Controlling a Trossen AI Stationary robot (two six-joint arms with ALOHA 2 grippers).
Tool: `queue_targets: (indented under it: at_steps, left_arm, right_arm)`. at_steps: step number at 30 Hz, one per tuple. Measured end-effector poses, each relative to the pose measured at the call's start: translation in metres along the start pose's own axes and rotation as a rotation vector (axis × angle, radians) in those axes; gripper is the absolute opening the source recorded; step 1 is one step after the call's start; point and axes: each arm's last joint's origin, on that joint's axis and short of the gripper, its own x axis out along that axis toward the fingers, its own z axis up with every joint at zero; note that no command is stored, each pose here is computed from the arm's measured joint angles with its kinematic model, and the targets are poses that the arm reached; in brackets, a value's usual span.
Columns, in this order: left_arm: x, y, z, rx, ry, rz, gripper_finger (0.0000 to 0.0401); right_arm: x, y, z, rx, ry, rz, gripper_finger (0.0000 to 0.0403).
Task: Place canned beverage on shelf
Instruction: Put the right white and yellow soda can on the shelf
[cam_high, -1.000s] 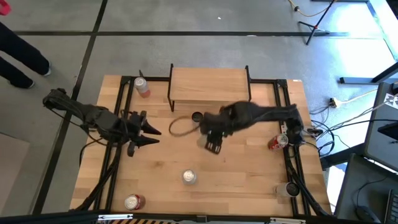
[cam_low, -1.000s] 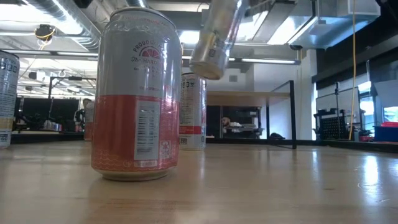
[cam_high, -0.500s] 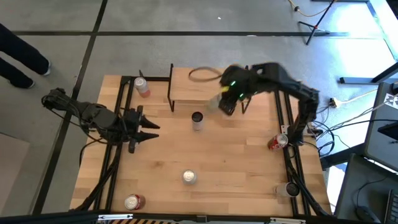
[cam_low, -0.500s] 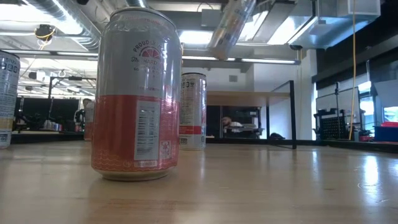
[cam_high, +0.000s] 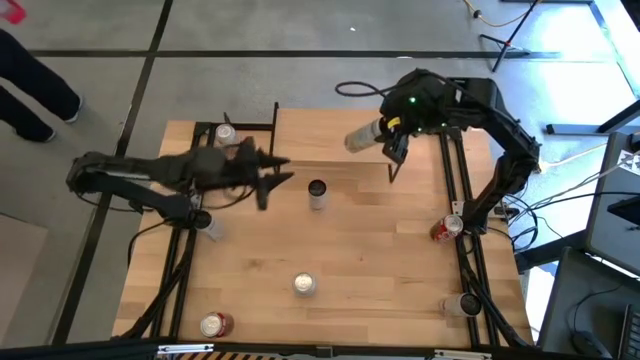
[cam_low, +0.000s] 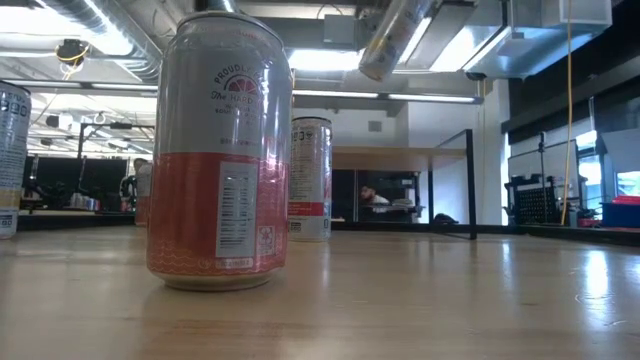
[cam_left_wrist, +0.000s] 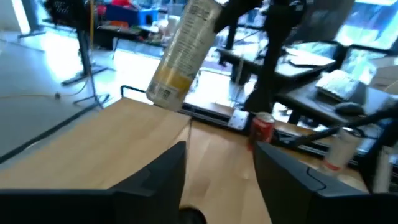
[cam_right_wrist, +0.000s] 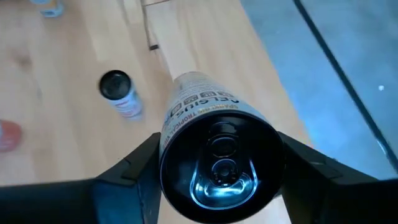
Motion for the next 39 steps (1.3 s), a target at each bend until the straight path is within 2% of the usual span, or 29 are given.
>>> queue_targets:
  at_steps: [4, 8, 12, 19, 29, 39]
  left_arm:
    - [0.034, 0.01, 0.028, 0.008, 0.037, 0.045, 0.0212]
    - [0.072, 0.023, 0.044, 0.043, 0.068, 0.04, 0.0216]
    - [0.109, 0.037, 0.048, 0.092, 0.105, -0.004, 0.0208]
    - [0.155, 0.061, 0.036, 0.203, 0.176, 0.009, 0.0187]
    - [0.177, 0.063, 0.024, 0.258, 0.199, -0.036, 0.0156]
    - [0.185, 0.063, 0.024, 0.265, 0.151, -0.06, 0.0147]
  right_arm:
    - [0.0, -0.007, -0.001, -0.036, 0.002, -0.011, 0.0225]
    - [0.001, -0.012, -0.001, -0.042, 0.004, -0.014, 0.0225]
    - [0.001, -0.016, -0.001, -0.041, 0.005, -0.01, 0.0225]
    - [0.001, -0.017, -0.001, -0.037, 0.005, -0.001, 0.0225]
    - [0.002, -0.016, 0.0, -0.028, -0.011, 0.038, 0.0225]
    - [0.001, -0.016, 0.008, -0.025, -0.099, 0.061, 0.0225]
